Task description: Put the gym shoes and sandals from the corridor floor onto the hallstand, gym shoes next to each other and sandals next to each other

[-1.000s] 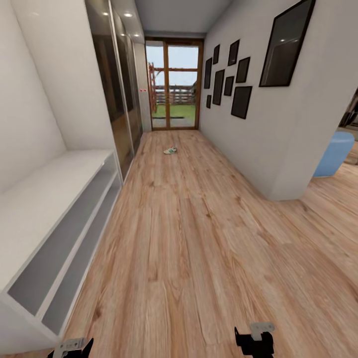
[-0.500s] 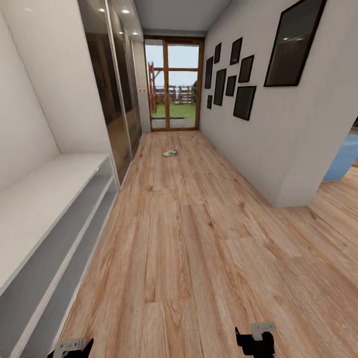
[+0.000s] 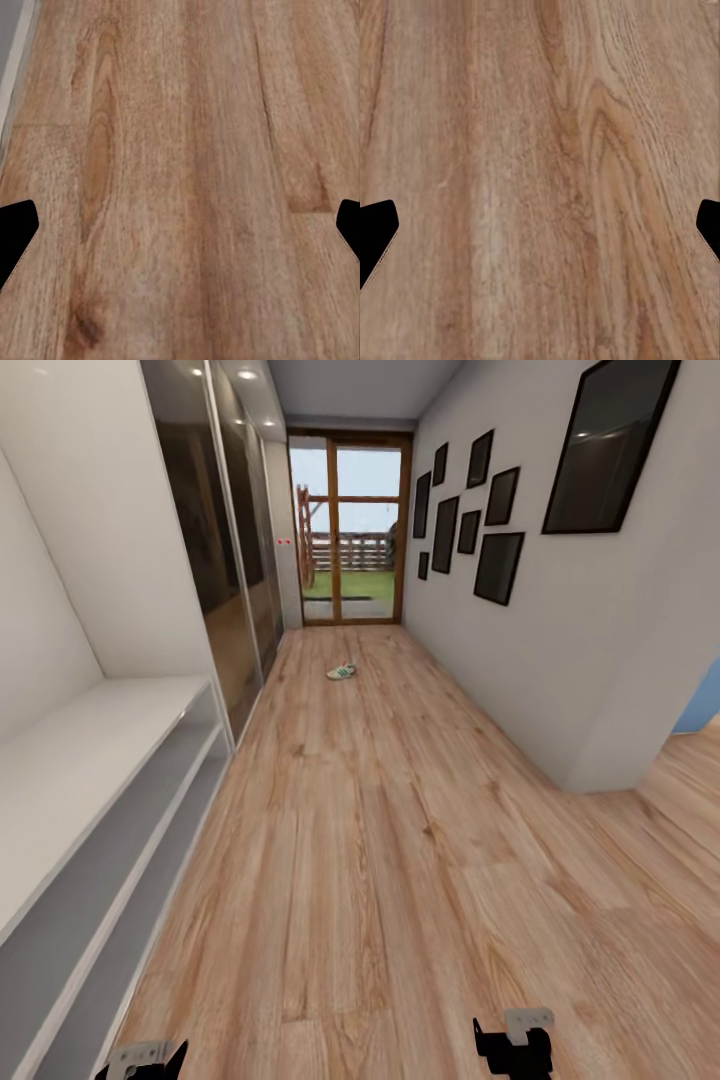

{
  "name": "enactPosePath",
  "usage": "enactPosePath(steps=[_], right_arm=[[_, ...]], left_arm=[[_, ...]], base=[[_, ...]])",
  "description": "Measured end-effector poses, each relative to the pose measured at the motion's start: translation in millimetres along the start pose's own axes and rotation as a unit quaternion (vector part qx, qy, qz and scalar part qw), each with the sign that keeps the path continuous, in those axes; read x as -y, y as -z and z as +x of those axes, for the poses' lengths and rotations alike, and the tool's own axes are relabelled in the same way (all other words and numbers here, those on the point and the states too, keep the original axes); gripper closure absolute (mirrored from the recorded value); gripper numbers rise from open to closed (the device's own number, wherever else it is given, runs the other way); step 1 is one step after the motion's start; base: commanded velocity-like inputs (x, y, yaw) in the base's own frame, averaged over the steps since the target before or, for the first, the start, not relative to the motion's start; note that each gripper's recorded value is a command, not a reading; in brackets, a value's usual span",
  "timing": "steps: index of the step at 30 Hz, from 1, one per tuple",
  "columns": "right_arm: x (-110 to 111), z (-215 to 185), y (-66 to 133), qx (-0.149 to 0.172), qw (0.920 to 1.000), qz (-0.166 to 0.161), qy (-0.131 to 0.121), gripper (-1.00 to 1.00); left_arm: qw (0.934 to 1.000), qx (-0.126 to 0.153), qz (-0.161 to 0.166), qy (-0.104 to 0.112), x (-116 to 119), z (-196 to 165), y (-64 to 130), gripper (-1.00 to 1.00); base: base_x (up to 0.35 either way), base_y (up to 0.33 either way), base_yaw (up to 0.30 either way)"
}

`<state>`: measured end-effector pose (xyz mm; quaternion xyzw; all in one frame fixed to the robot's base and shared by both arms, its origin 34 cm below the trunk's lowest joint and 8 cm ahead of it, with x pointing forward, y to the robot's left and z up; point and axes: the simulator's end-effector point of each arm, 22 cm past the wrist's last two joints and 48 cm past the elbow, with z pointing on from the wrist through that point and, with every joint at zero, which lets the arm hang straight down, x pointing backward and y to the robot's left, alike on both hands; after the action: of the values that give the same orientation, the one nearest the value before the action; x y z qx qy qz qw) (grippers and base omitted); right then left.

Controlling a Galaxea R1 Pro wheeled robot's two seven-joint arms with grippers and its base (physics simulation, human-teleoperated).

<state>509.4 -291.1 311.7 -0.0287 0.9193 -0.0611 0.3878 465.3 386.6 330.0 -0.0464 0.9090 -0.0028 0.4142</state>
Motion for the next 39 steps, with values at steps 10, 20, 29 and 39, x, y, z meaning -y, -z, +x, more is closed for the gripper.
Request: enactPosePath(steps=[10, 20, 29, 39], right_arm=[[-0.8, 0.2, 0.1, -0.001, 1.0, -0.001, 0.0, -1.0], [-1.2, 1.0, 0.3, -0.002, 1.0, -0.001, 0.0, -1.0], [-1.2, 0.3, 0.0, -0.001, 1.0, -0.001, 0.0, -1.0], [-1.2, 0.7, 0.2, -0.001, 1.0, -0.001, 0.0, -1.0]], left_arm=[[1.0, 0.0, 0.0, 0.001, 0.3, 0.0, 0.0, -1.0], [1.0, -0.001, 0.0, 0.001, 0.4, 0.7, 0.1, -1.0], [1.0, -0.001, 0.0, 0.001, 0.4, 0.9, 0.1, -1.0], [1.0, -0.001, 0.0, 0.001, 0.4, 0.9, 0.1, -1.0]], base=[[0.338, 0.0, 0.0], [0.338, 0.0, 0.0], [0.338, 0.0, 0.0], [0.338, 0.0, 0.0]])
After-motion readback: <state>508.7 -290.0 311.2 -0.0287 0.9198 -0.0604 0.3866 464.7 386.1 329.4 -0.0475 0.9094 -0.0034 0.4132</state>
